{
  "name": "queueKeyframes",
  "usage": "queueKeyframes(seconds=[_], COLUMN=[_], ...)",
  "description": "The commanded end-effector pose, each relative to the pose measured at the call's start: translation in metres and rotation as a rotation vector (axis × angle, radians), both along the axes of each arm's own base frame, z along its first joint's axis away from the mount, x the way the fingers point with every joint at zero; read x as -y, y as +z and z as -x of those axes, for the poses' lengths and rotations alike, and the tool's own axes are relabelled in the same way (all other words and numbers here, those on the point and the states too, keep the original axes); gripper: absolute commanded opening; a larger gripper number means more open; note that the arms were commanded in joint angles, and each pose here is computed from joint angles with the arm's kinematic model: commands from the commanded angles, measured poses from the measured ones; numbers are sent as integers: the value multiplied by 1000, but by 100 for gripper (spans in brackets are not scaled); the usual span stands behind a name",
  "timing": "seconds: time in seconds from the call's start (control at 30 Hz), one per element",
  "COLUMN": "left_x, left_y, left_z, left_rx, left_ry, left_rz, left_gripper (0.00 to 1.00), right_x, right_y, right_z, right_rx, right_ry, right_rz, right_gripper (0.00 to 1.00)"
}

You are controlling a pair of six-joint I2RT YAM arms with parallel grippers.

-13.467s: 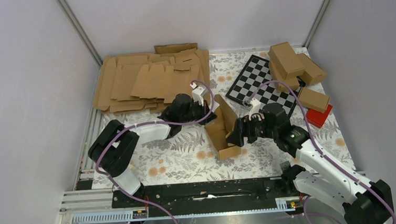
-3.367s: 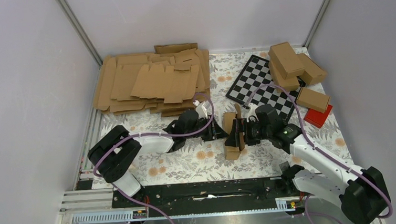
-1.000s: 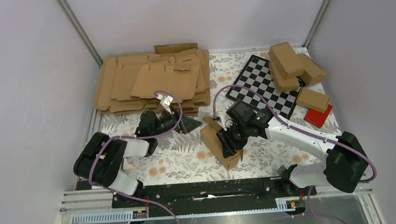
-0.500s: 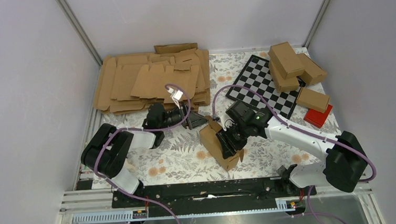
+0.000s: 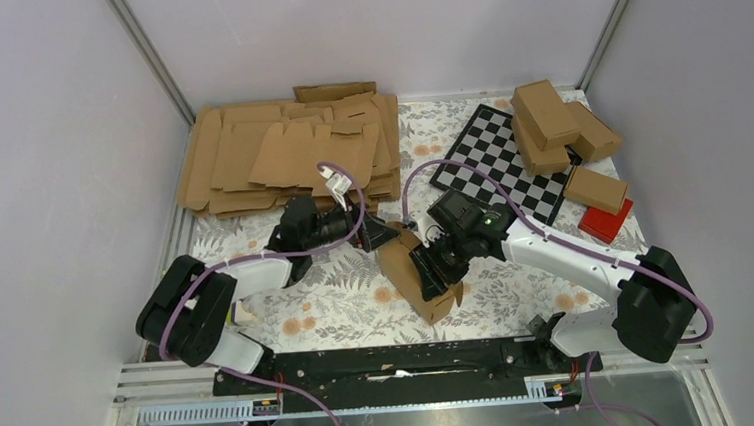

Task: Fold the paper box

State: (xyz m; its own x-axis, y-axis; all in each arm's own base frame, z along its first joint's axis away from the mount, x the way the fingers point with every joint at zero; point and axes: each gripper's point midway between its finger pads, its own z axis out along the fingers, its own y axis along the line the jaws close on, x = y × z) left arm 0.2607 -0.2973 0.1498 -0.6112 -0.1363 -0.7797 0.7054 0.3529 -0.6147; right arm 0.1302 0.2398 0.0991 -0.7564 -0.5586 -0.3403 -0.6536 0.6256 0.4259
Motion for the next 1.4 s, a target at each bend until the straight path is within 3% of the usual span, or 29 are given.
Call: queueKeyframes(seconds=[0.0,0.13,0.27,0.4,0.63,0.73,0.83,0.9,1.0,1.1,1.2,1.27,1.37], left_x=[13,11,7,4,1,1,3,5,5,1,0,-3,-3], left_y=[10,9,11,9,15,15,8,6,2,2,12,18,21], left_z=[-5,-4,-4,-5,-4,-5,-8,-9,-11,-14,-13,-17,-26], left_rx=[32,29,59,66,159,189,183,182,174,170,212,239,244], left_ry=[-75,-66,-33,-3,82,114,134,138,147,178,181,167,103], left_rz=[34,20,-4,-37,-114,-145,-200,-216,-233,-239,-213,-212,-207], left_gripper=[74,46,29,27,34,13,8,12,26,57,78,84,84], right_x=[-11,-10,-11,-8,-5,-6,-6,-6,-6,-6,-5,-5,-7], right_y=[13,14,14,11,5,5,5,5,4,4,4,4,5], right_z=[-3,-4,-7,-10,-17,-19,-20,-20,-19,-18,-17,-17,-17], right_rx=[20,16,22,30,40,44,47,47,45,42,44,43,43], right_ry=[23,17,5,-21,-50,-53,-53,-51,-48,-44,-39,-35,-20], right_rz=[-40,-31,-26,1,39,46,47,47,49,45,44,45,36], right_gripper=[37,37,36,35,35,35,36,37,40,41,42,42,42])
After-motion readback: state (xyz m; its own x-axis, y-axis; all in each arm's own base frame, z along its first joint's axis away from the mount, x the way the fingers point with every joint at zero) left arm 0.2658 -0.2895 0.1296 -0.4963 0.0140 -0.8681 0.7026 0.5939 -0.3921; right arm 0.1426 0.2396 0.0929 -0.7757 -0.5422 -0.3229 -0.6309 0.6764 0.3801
